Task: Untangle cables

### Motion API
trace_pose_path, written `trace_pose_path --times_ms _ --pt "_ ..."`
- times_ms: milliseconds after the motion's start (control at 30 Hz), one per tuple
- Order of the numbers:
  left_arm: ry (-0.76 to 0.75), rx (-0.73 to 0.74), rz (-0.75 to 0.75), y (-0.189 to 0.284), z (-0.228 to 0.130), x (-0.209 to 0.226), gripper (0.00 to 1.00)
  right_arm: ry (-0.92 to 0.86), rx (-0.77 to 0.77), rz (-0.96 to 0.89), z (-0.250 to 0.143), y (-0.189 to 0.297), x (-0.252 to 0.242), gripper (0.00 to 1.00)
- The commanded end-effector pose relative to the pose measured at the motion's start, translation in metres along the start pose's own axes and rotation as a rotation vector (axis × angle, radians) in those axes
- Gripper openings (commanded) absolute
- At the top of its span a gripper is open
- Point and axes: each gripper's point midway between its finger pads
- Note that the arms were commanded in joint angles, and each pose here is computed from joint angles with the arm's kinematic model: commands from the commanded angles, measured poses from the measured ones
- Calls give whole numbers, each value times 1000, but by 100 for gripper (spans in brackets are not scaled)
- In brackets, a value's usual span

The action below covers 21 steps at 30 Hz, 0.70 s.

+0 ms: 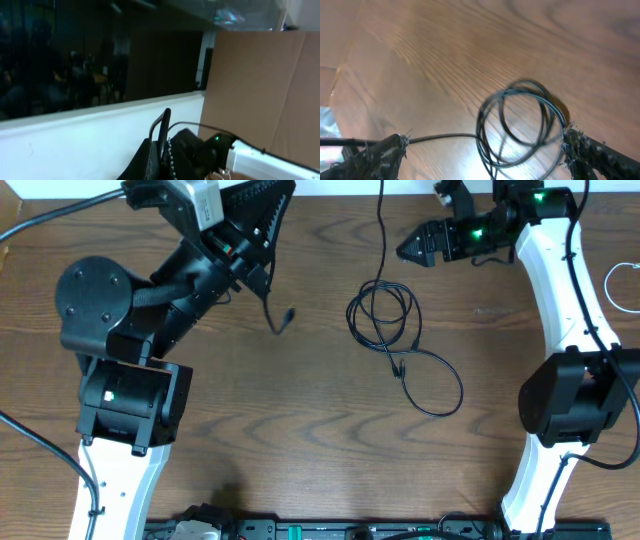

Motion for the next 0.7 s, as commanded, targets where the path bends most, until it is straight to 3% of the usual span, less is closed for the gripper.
trace_pose_path --times_ms 0,267,400,667 --pt "-17 -75 -33 7 29 -13 8 65 -88 98 18 24 25 99" --pt "34 -231 -104 14 69 -30 8 168 -274 168 49 85 40 99" --pt "-21 -320 -142 22 90 -42 7 189 -295 158 53 94 44 99" --pt "55 -234 -110 13 70 -30 8 343 -319 312 53 93 83 99"
Point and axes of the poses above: each gripper's point midway between its finger pads, its own y axis back along the fingers, its own x axis along the line the jaws close on, z = x × y
